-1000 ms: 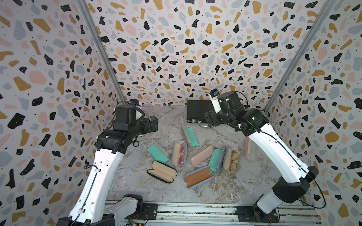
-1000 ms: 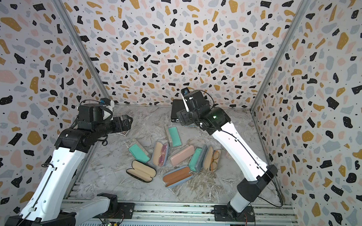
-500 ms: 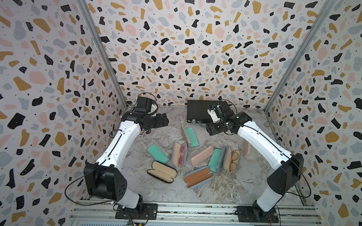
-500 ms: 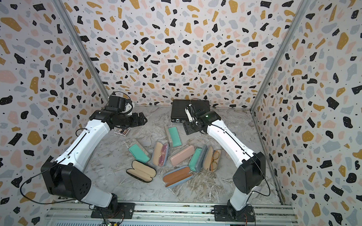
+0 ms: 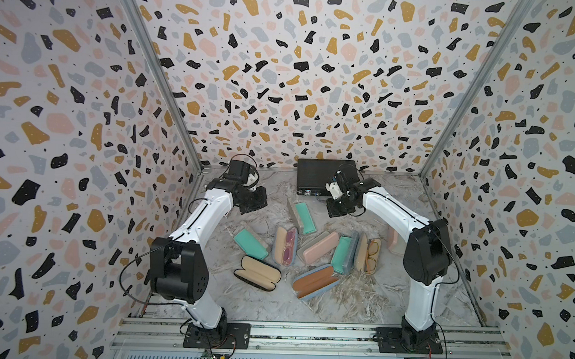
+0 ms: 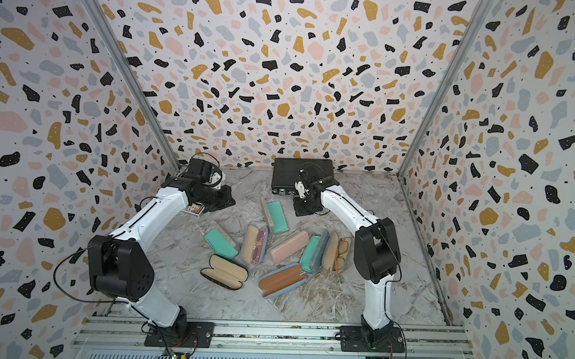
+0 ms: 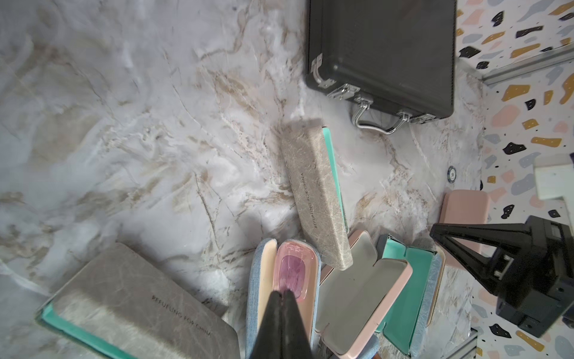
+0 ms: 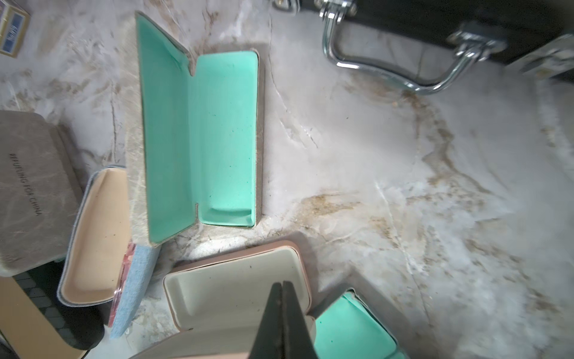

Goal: Close the glasses case
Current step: Close the glasses case at the center of the board.

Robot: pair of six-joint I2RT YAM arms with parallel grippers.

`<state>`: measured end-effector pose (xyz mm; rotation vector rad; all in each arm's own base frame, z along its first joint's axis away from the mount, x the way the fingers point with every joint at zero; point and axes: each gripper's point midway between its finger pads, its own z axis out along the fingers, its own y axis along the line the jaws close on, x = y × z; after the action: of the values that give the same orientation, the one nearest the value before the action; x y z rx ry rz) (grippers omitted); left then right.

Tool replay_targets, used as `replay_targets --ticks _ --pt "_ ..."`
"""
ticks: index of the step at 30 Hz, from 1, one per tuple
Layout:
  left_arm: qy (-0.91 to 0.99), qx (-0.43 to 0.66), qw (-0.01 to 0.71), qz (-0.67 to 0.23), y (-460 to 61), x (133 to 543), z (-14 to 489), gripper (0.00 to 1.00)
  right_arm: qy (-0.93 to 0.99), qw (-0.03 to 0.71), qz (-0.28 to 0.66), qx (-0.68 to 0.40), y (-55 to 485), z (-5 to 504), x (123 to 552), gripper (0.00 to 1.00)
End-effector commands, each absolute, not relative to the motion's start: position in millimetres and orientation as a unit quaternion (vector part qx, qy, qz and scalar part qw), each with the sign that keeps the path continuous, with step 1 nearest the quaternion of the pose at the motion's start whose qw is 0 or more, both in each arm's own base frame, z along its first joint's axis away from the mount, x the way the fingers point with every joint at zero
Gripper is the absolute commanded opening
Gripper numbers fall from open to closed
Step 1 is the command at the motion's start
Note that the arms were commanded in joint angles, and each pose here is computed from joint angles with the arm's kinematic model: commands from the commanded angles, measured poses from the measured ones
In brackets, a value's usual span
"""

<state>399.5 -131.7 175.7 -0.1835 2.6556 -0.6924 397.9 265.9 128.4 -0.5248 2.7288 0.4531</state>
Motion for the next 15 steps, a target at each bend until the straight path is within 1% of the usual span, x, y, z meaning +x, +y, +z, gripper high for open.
replay_targets --ticks 1,6,15 --pt "0.951 -0.064 0.164 -0.255 -144.0 395.8 161.9 0.0 0.948 0.172 0.19 -0.187 276.5 146.1 404.4 0.0" --pt "0.958 -0.053 0.134 -0.246 -157.0 396.0 147.5 0.0 0.95 0.157 0.197 -0.185 281.0 132.1 412.2 0.0" --pt "0.963 -0.04 0.116 -0.241 -176.9 400.0 136.7 0.0 0.957 0.124 0.191 -0.181 283.8 101.0 418.8 0.02"
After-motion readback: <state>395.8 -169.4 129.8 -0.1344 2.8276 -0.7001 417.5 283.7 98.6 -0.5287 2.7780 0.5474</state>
